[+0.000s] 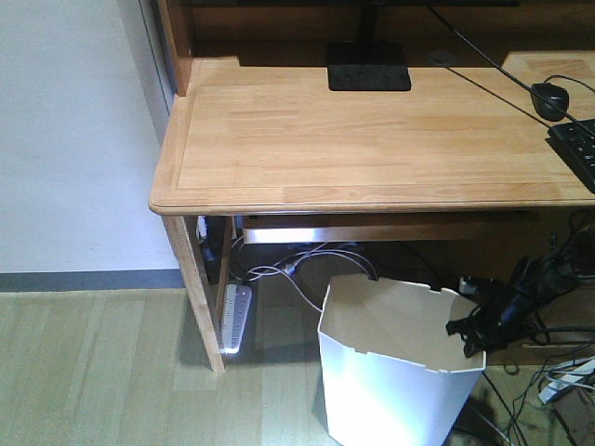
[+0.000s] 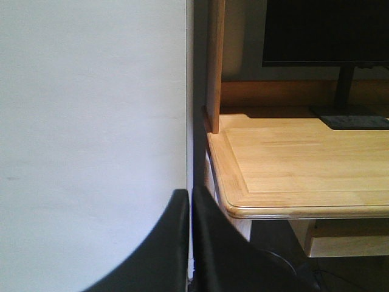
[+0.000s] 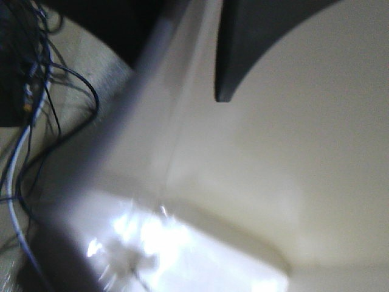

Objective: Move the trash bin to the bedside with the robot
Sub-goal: 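Close the right gripper on the bin rim nearest the robot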

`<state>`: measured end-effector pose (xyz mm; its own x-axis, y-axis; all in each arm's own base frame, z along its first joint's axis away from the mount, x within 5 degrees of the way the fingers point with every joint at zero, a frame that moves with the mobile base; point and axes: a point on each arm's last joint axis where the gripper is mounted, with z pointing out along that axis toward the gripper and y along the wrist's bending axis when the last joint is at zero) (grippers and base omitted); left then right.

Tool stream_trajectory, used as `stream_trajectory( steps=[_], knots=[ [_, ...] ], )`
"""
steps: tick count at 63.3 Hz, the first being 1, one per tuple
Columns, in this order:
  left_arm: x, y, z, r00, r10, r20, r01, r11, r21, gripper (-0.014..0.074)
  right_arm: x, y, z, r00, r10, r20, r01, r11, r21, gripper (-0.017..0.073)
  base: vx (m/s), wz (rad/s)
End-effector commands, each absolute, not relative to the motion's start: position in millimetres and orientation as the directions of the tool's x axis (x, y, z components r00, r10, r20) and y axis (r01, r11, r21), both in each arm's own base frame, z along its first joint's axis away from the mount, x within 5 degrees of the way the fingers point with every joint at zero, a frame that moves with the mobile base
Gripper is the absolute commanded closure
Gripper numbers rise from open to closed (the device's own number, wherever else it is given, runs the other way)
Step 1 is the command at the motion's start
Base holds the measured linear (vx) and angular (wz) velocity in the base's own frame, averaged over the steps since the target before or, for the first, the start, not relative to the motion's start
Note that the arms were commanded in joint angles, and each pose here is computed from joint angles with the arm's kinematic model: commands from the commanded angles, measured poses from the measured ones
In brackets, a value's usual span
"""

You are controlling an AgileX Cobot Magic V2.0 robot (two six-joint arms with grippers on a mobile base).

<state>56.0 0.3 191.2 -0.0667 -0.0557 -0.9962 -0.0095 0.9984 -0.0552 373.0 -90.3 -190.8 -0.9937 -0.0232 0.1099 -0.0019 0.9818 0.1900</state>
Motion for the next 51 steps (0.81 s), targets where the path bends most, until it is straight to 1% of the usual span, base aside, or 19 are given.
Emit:
stream_trajectory(
  steps=[1, 9, 17, 24, 33, 42, 51],
  knots=[
    [57, 0, 189, -0.014, -0.074, -0.997, -0.004, 0.997, -0.073, 0.0599, 397, -94, -143, -0.998, -0.063, 0.028, -0.056, 0.974, 0.220, 0.0565, 0.00, -0.01],
    [57, 0, 189, -0.014, -0.074, -0.997, -0.004, 0.997, -0.073, 0.0599, 382, -93, -143, -0.999, -0.051, -0.011, -0.052, 0.986, 0.160, 0.0565, 0.00, 0.00],
    [57, 0, 189, -0.014, -0.074, -0.997, -0.004, 0.997, -0.073, 0.0599, 359, -91, -147, -0.999, -0.037, -0.021, -0.039, 0.993, 0.109, 0.0565, 0.00, 0.00],
    [57, 0, 189, -0.014, -0.074, -0.997, -0.004, 0.997, -0.073, 0.0599, 346, -91, -141, -0.998, -0.030, -0.053, -0.033, 0.998, 0.059, 0.0565, 0.00, 0.00],
    [57, 0, 189, -0.014, -0.074, -0.997, -0.004, 0.997, -0.073, 0.0599, 331, -89, -118, -0.995, -0.064, -0.079, -0.066, 0.998, 0.016, 0.0565, 0.00, 0.00],
    [57, 0, 189, -0.014, -0.074, -0.997, -0.004, 0.997, -0.073, 0.0599, 318, -87, -93, -0.991, -0.107, -0.086, -0.108, 0.994, 0.000, 0.0565, 0.00, 0.00],
    [57, 0, 189, -0.014, -0.074, -0.997, -0.004, 0.997, -0.073, 0.0599, 312, -85, -65, -0.987, -0.122, -0.107, -0.122, 0.992, -0.010, 0.0565, 0.00, 0.00]
  ],
)
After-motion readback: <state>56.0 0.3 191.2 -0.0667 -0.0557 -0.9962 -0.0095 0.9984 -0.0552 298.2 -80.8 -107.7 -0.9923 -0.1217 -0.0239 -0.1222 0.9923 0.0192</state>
